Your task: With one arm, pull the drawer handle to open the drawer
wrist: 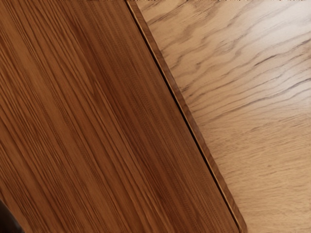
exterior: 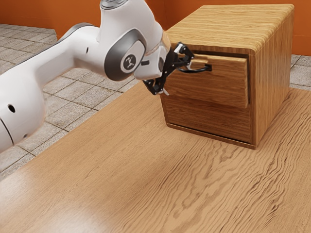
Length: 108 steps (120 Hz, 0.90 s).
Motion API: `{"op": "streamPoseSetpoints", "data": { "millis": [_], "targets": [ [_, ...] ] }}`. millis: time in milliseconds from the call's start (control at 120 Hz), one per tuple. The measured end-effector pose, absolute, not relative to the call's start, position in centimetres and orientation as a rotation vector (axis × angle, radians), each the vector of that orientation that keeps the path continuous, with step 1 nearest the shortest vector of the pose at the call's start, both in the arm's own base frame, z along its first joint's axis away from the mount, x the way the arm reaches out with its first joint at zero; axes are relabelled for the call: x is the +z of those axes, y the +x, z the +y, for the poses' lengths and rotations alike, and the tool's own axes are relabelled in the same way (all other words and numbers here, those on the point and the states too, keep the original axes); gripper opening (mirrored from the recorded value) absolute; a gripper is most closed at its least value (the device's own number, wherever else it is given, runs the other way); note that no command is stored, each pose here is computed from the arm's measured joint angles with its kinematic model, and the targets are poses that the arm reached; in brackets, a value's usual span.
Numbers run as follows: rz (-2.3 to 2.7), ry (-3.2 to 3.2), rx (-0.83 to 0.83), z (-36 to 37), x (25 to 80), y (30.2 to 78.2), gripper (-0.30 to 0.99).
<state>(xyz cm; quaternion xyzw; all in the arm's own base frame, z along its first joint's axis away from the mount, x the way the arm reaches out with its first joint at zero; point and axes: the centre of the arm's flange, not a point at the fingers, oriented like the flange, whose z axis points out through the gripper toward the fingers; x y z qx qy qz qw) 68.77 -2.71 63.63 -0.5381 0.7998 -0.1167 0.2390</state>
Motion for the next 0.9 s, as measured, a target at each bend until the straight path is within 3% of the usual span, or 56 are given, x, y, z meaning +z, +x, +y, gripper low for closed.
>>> {"op": "streamPoseSetpoints", "data": {
  "millis": [900],
  "targets": [
    [2.244, -1.481, -0.286, -3.6, 63.8, 61.9, 0.70]
  ]
}}
